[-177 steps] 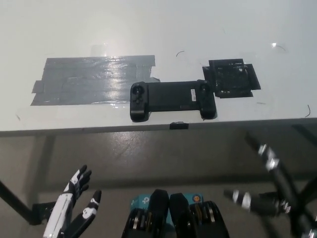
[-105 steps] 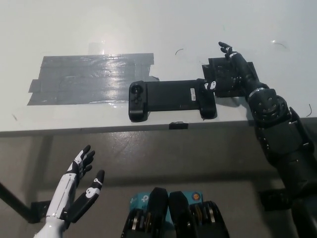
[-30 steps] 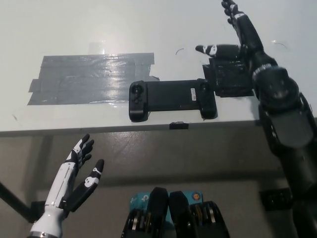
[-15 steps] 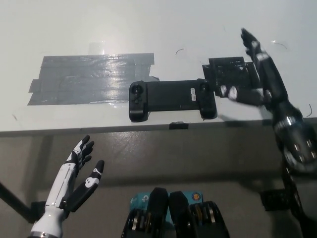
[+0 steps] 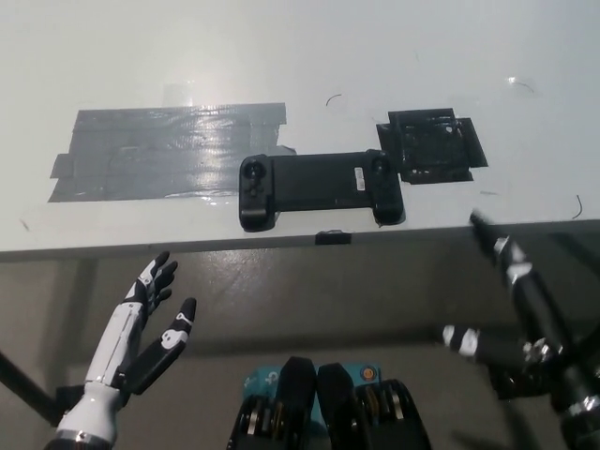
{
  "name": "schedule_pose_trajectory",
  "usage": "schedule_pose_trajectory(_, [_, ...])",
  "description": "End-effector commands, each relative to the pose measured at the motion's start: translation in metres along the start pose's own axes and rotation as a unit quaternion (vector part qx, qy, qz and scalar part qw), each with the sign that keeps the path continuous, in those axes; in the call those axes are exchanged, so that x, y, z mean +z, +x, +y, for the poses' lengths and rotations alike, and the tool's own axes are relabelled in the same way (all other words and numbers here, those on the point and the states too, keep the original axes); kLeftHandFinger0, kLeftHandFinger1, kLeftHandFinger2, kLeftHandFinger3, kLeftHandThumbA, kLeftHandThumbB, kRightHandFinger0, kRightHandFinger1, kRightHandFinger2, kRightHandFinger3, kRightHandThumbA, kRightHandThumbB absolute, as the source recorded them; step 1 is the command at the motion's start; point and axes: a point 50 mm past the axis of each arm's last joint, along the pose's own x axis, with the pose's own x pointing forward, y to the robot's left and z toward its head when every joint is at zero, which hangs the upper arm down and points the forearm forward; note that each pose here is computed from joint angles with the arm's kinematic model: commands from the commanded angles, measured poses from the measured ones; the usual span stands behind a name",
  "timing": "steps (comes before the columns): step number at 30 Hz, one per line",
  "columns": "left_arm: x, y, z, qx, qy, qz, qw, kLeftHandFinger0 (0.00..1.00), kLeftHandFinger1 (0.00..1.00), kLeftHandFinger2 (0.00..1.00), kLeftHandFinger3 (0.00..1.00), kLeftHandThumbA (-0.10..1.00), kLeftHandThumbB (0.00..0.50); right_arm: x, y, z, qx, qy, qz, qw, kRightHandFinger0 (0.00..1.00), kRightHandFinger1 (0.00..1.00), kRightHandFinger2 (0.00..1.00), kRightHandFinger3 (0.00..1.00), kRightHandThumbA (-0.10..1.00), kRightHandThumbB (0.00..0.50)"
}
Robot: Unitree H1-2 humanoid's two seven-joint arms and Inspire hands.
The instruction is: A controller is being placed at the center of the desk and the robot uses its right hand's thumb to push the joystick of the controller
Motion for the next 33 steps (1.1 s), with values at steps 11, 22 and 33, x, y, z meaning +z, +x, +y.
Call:
schedule_pose_trajectory(11, [-0.003, -0.022, 0.0, -0.007, 0.012, 0.003, 1.0, 1.0, 1.0, 1.0, 1.0, 0.59, 0.095, -0.018, 0.001, 0.016, 0.05, -0.019, -0.007, 0.999, 1.0, 1.0, 1.0, 1.0, 0.96, 0.369])
schedule_pose_trajectory(22, [-0.002, -0.022, -0.002, -0.01, 0.013, 0.002, 1.0, 1.0, 1.0, 1.0, 1.0, 0.58, 0.098, -0.02, -0.002, 0.016, 0.05, -0.039, -0.001, 0.998, 1.0, 1.0, 1.0, 1.0, 0.99, 0.375])
schedule_pose_trajectory(33, [0.0, -0.019, 0.001, -0.009, 0.019, -0.006, 1.0, 1.0, 1.0, 1.0, 1.0, 0.58, 0.104, -0.017, -0.001, 0.015, 0.05, -0.053, -0.007, 0.997, 1.0, 1.0, 1.0, 1.0, 0.99, 0.38])
